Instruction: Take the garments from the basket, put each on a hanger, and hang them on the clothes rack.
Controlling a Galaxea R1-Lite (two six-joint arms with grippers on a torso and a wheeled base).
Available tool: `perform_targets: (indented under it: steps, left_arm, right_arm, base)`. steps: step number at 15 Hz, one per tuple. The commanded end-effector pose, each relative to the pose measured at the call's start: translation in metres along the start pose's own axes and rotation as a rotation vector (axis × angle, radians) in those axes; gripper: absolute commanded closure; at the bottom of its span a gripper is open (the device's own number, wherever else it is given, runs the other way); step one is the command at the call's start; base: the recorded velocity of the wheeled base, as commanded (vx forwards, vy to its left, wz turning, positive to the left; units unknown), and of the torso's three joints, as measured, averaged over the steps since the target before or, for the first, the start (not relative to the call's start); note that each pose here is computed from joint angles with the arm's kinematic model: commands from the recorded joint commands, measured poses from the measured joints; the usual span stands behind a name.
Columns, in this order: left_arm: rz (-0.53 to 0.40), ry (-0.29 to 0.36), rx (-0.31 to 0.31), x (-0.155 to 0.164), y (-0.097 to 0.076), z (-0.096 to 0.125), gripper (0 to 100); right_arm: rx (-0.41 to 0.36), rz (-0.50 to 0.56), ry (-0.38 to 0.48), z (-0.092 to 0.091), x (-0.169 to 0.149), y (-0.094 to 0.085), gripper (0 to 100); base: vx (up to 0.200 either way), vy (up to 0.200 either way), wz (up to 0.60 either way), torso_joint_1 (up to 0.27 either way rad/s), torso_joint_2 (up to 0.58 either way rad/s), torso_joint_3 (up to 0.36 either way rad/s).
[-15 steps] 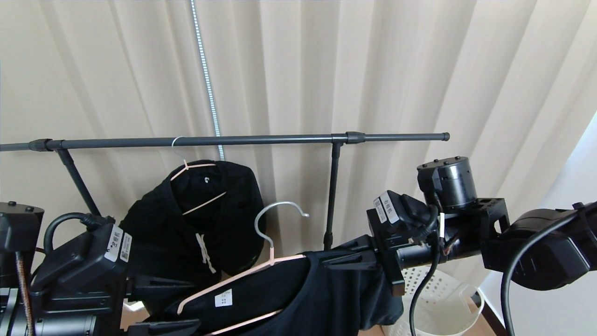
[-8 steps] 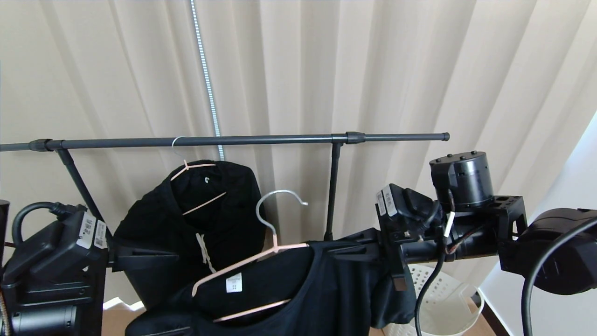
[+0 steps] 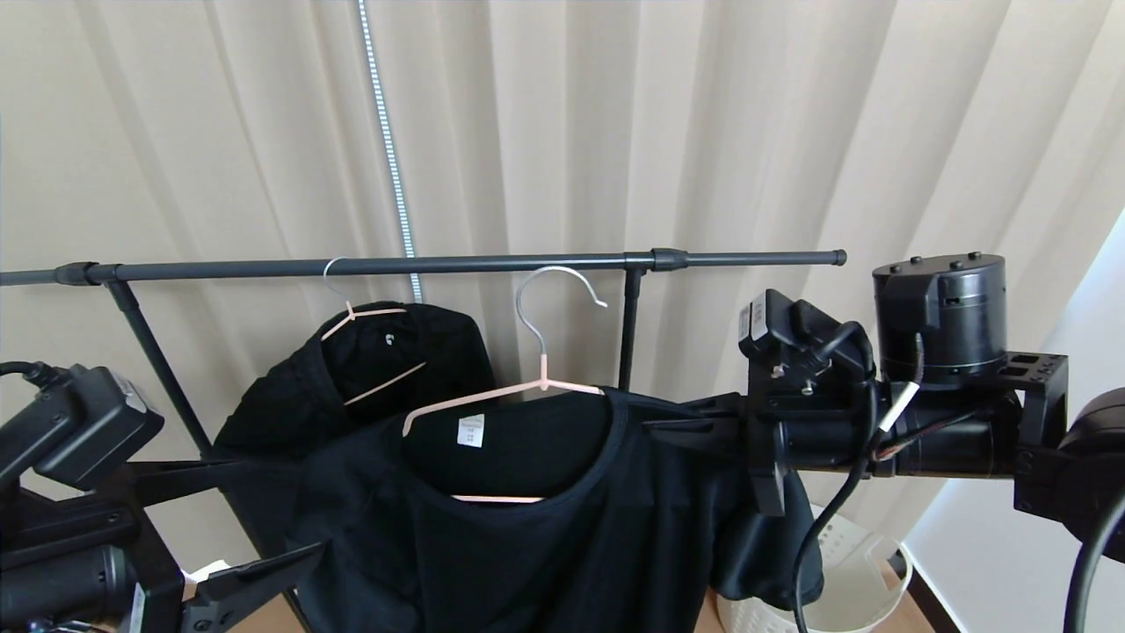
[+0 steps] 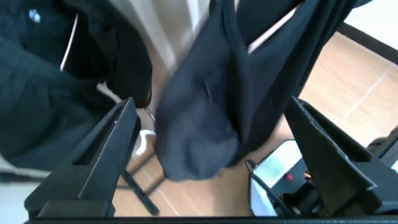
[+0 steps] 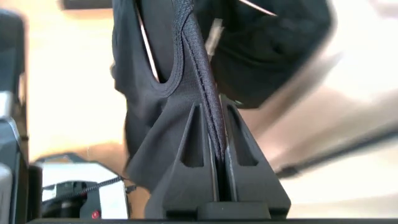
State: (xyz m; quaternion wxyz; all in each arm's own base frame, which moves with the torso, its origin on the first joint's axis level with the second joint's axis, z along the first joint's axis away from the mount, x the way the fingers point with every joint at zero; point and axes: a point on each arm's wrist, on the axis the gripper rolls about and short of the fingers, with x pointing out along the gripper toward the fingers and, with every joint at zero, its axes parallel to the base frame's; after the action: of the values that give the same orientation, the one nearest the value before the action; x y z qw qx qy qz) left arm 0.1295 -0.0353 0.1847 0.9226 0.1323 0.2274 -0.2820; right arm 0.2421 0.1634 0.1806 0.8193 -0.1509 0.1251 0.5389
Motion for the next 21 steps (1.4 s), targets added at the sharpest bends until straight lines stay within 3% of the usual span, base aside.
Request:
perform_targets:
  steps: [1,4,6,8,11,14,21]
  left_arm:
    - [0.038,0.011,-0.038,0.003,-0.012,0.006,0]
    - [0.123,0.029,-0.109,0.013,-0.028,0.019,0]
    - [0.155,0.055,-0.186,0.026,-0.037,0.025,0]
    - [0.216,0.091,-0.306,0.050,-0.044,0.034,0]
    - [0.279,0.111,-0.416,0.078,-0.054,0.045,0]
    - [0.340,0.066,-0.481,0.087,-0.053,0.059,0]
    - [0.404,0.012,-0.498,0.092,-0.049,0.067,0]
  right_arm:
    - [0.008,-0.039,-0.020,0.008,-0.007,0.007,100]
    - [0.029,-0.124,-0.055,0.013,0.002,0.015,100]
    - [0.020,-0.153,-0.061,0.011,0.005,0.022,100]
    - [0.021,-0.164,-0.055,0.008,0.007,0.022,100]
    - [0.025,-0.161,-0.050,0.007,0.009,0.022,100]
    - [0.027,-0.159,-0.043,0.005,0.010,0.022,100]
    - [0.011,-0.167,-0.082,0.003,0.010,0.023,100]
  base:
    - [0.000,0.000,0.00,0.000,0.00,0.000]
    - [0.000,0.000,0.00,0.000,0.00,0.000]
    - [0.000,0.000,0.00,0.000,0.00,0.000]
    - [0.000,0.000,0.00,0.000,0.00,0.000]
    - [0.000,0.000,0.00,0.000,0.00,0.000]
    - [0.000,0.000,0.00,0.000,0.00,0.000]
    - [0.000,0.000,0.00,0.000,0.00,0.000]
